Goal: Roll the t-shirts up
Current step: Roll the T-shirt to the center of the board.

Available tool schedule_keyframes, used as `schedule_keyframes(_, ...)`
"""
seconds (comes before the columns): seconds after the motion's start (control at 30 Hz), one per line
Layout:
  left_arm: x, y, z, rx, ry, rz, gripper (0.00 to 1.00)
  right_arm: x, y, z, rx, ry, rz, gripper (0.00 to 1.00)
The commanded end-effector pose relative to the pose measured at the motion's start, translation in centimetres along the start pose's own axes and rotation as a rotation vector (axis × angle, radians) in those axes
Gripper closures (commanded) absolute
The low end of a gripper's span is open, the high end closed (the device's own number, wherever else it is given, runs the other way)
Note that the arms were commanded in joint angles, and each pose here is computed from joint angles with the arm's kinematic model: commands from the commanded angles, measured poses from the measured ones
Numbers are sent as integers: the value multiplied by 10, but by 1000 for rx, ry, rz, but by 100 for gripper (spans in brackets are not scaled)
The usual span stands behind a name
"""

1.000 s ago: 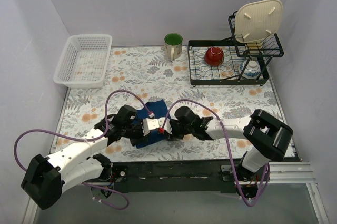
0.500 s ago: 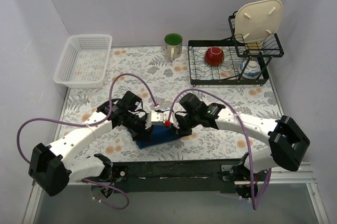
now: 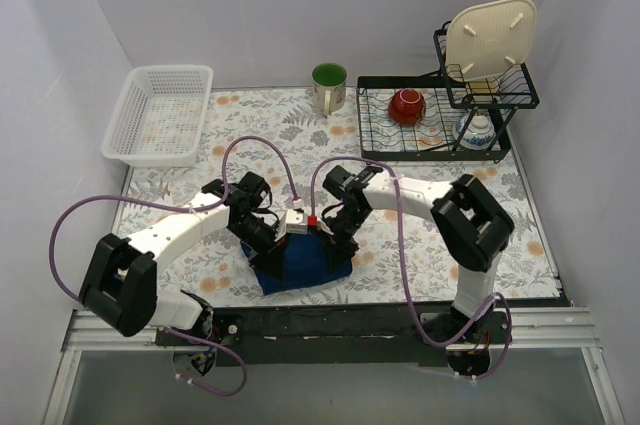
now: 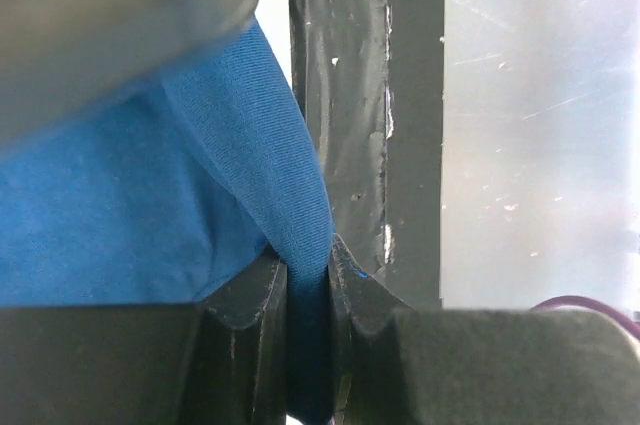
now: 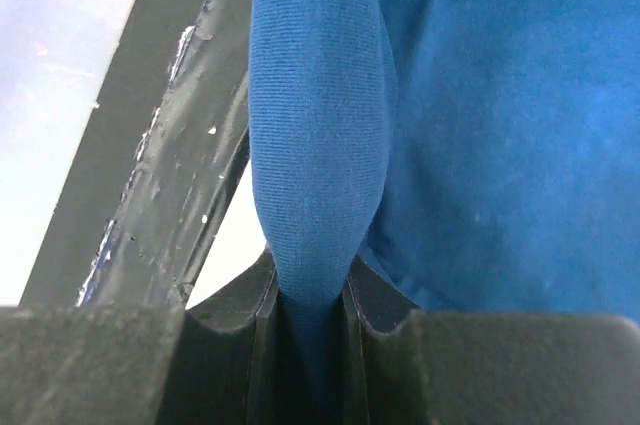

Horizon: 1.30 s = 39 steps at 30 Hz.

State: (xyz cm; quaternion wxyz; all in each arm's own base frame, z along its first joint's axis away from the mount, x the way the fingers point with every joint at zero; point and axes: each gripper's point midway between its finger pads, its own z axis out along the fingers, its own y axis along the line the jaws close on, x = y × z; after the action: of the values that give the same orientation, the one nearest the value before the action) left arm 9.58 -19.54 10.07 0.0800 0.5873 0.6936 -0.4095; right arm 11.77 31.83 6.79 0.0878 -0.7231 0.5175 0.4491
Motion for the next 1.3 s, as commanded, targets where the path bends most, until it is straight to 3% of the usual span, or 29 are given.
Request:
schedule_keyframes(0.0, 64, -50, -5, 159, 283, -246, 100, 4, 3, -10, -105, 48, 182, 97)
schedule_keyframes(0.37, 82, -48, 4, 241, 384, -381, 100, 15, -8, 8, -267, 42, 274, 98)
schedule_keyframes(0.5, 82, -46, 4, 236, 399, -415, 83, 13, -19, 10, -285, 48, 266, 98)
schedule_keyframes(0.63, 72, -18, -14, 54, 269, -365, 68, 11, -26, 9, -271, 56, 232, 99)
schedule_keyframes(0.7, 60, -6, -29, -69, 193, -276, 64, 10, -29, 9, -266, 57, 234, 99)
schedule_keyframes(0.87, 49, 6, -48, -241, 135, -156, 50, 4, -33, 12, -252, 96, 206, 99)
schedule_keyframes(1.07, 22, 27, -63, -415, 6, -134, 52, -4, -29, 18, -250, 153, 140, 99)
schedule_keyframes(1.13, 15, 23, -64, -425, -45, -162, 55, -10, -26, 16, -239, 169, 114, 99)
schedule_keyframes(1.27, 0, 36, -71, -521, -141, -228, 52, -11, -20, 11, -224, 194, 131, 99)
